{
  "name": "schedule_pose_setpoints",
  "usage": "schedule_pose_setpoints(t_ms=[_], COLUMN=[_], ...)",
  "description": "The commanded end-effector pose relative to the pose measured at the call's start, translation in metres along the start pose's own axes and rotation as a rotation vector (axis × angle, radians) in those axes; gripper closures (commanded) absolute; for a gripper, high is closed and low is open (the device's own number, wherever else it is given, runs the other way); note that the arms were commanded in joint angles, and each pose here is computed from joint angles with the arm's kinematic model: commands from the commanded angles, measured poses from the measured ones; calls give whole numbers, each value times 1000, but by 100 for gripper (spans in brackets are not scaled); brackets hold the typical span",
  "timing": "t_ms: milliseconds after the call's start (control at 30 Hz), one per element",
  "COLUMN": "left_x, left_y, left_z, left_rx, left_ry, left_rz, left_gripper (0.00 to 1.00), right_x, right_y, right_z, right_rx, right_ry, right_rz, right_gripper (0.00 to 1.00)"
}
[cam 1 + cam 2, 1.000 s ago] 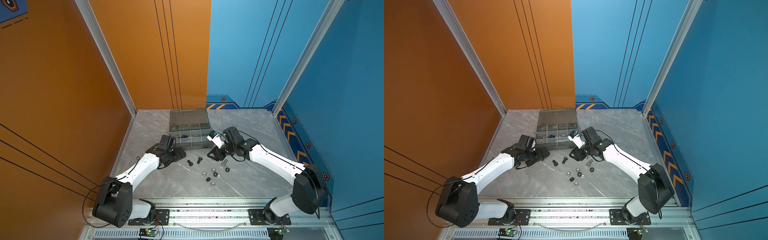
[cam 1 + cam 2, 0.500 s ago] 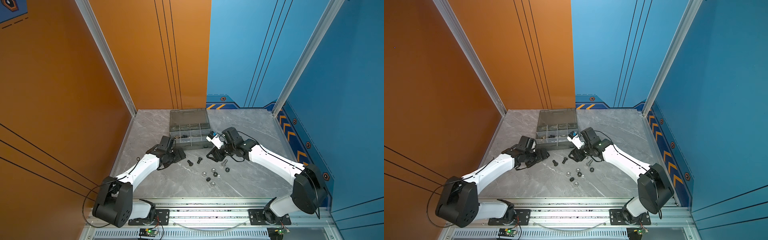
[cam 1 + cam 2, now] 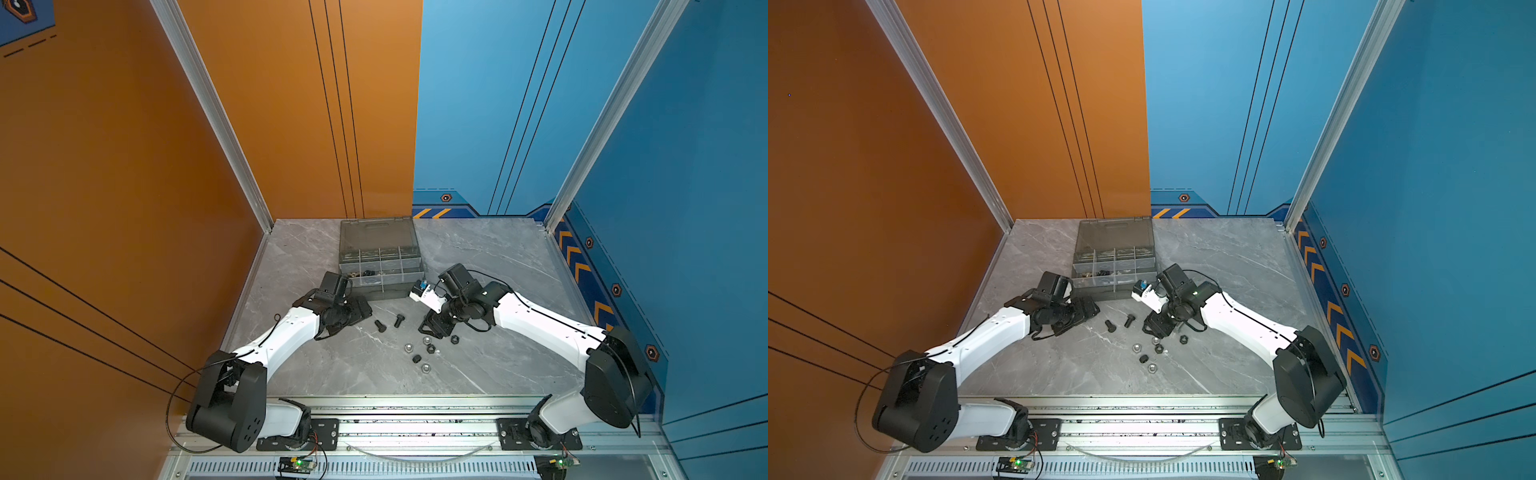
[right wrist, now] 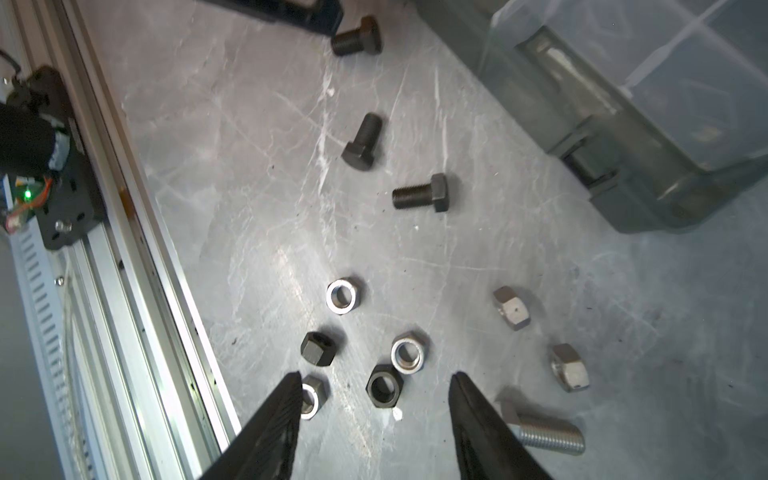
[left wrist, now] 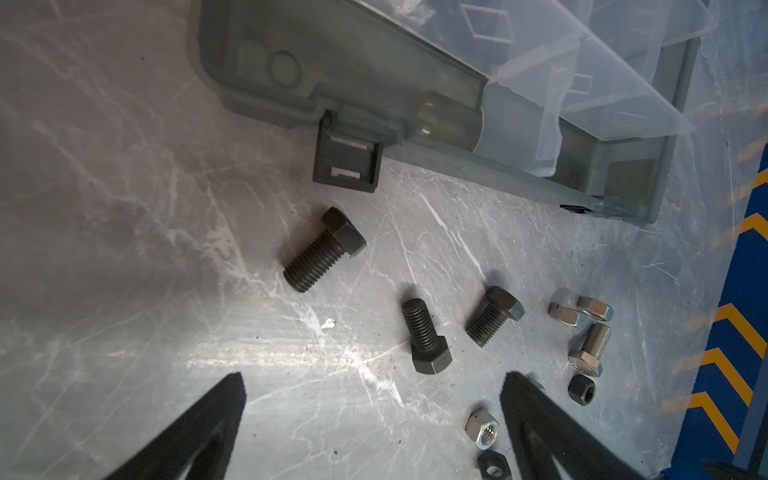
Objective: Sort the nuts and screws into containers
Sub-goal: 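Lower the right gripper over the black hex nut in the pile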
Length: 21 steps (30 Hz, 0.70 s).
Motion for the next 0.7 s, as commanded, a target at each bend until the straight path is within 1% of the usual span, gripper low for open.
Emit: schedule_pose_setpoints(t_ms=[0,67,167,300,667], left_x=[3,2,1,0,-5], left_y=[2,2,4,5,15], left_z=[2,1,3,5,13], left_rx=[-13,-13,-16,-24,-57], left_ry=[11,14,14,16,14], left_rz=[13,13,10,7,-3], left_gripper=[2,2,2,2,2], right_x=[8,13,23,33,55], right_y=[16,19,27,33,47], right_z=[16,22,25,29,37], right_rx=[-91,-123,-168,-209,-248], right_ry=[-56,-70,-41,-41,-79], right_rz=[70,95,141,158,250], right_gripper=[41,41,41,42,43])
Point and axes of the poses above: each gripper's point midway between its finger pads, its own x axis out along the fingers, its own z axis along the line the jaws close on, y = z × x, the point moved 7 cm from there along -x, back along the fingers, and after that the axes turned 6 degrees about x, right-handed, at the moved point
